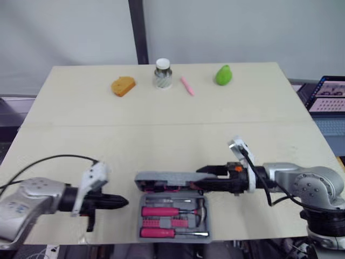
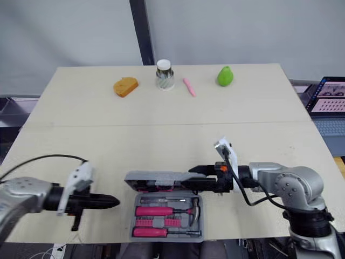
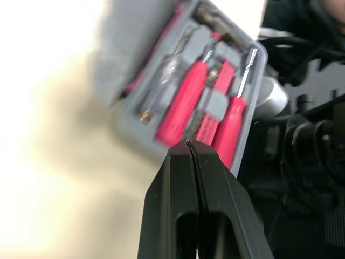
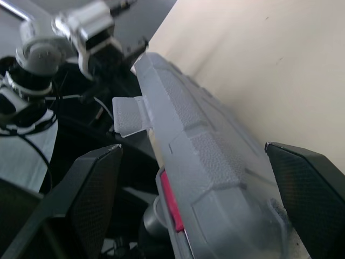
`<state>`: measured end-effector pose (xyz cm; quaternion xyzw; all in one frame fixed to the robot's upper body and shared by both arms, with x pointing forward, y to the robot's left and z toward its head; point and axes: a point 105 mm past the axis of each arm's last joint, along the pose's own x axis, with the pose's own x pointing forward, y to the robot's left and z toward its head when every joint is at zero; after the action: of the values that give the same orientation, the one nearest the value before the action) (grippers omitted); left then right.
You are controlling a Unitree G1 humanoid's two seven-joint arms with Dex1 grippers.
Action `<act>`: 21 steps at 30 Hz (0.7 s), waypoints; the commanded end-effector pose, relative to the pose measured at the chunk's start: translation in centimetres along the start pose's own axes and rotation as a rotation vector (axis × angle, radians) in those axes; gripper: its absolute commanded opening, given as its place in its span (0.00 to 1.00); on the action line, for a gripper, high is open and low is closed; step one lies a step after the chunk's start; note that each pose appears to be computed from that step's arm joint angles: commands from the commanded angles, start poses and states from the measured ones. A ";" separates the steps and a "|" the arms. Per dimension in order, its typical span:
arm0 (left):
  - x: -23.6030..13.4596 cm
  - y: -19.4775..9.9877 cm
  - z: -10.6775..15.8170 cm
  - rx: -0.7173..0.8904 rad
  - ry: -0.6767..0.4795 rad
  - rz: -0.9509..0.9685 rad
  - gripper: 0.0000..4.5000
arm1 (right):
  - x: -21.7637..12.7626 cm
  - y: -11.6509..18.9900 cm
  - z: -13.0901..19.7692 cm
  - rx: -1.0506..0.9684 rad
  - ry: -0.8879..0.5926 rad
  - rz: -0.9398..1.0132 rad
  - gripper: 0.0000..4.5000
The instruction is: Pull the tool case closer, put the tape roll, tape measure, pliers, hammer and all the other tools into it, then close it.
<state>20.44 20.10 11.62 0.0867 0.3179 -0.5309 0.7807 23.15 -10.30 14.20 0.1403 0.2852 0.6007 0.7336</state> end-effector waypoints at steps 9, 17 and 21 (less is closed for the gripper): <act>-0.8 4.9 1.5 0.025 -0.081 0.139 0.00 | -0.9 2.7 -1.9 0.012 0.068 0.080 1.00; -1.9 7.8 0.9 0.000 -0.166 0.324 0.12 | -6.9 -0.6 0.4 -0.151 -0.200 -0.305 1.00; -3.8 9.1 -1.2 -0.017 -0.183 0.439 0.51 | -11.5 -2.8 -2.1 -0.244 -0.115 -0.555 1.00</act>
<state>27.00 26.01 10.39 0.0894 0.2428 -0.3770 0.8893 22.70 -20.54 13.62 0.0528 0.2136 0.4196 0.8806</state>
